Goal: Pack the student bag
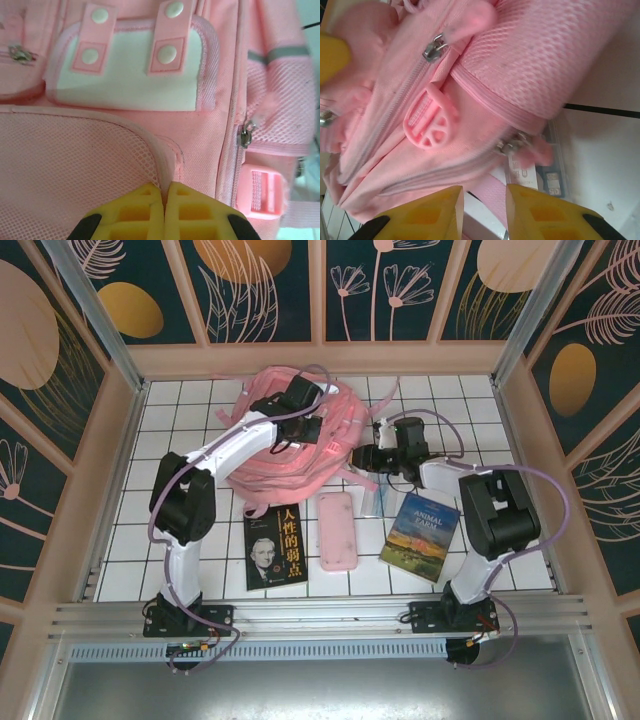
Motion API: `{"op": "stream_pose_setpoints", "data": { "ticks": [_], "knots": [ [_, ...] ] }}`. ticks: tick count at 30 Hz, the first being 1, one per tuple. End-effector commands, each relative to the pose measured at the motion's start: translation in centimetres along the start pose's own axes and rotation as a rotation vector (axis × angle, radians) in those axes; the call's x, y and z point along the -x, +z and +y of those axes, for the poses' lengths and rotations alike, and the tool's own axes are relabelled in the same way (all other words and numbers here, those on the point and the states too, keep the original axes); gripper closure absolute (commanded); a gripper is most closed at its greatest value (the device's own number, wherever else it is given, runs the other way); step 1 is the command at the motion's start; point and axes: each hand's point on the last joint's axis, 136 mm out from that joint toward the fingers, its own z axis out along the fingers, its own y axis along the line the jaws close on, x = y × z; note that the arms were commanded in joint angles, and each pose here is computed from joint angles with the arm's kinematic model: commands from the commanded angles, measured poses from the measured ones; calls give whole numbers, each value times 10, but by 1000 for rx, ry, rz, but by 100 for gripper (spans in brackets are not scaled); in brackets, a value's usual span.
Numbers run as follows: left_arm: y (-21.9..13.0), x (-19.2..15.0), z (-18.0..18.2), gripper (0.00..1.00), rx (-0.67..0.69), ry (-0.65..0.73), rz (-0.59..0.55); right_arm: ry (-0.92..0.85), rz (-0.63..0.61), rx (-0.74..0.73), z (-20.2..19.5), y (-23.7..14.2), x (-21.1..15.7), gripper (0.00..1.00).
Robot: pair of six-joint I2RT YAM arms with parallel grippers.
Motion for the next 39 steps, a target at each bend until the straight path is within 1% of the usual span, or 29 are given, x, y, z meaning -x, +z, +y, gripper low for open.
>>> {"op": "stream_pose_setpoints", "data": {
  "ticks": [1,3,6,9,12,14,20,23,24,27,29,30,32,33,36,39],
  "knots": [
    [-26,21,-11,100,-50,-32,-61,-59,-19,85,14,11,11,71],
    [-27,22,-12,100,-58,-33,-62,-61,-18,57,7,18,11,69],
    [-30,23,-12,100,-59,-37,-69,-62,-21,19,-4,21,12,61],
    [-30,21,-12,100,-61,-37,-65,-53,-30,3,-13,18,14,58],
    [-35,26,-15,100,-82,-41,-75,-60,-13,-6,-19,22,10,49],
    [-42,32,-18,100,-89,-41,-87,-59,0,-14,-24,25,7,45],
    [-62,51,-21,100,-89,-16,-107,-101,-18,10,-21,28,10,47],
    [-69,57,-23,100,-92,-9,-109,-133,-22,52,-14,28,13,47],
    [-72,59,-23,100,-91,-6,-111,-144,-24,86,-8,27,14,45],
    [-79,67,-21,100,-82,-1,-128,-170,-25,160,1,23,18,35],
    [-78,69,-18,100,-76,0,-125,-179,-36,195,3,19,25,32],
    [-77,68,-17,100,-75,-1,-119,-185,-47,223,6,16,30,26],
    [-75,68,-16,100,-80,-1,-112,-185,-55,284,12,15,38,21],
    [-75,68,-17,100,-84,-2,-111,-185,-49,316,16,16,40,20],
    [-76,68,-15,100,-80,-8,-113,-177,-34,365,26,18,42,24],
    [-75,69,-14,100,-74,-17,-119,-142,-5,396,32,14,34,27]
  ]
}}
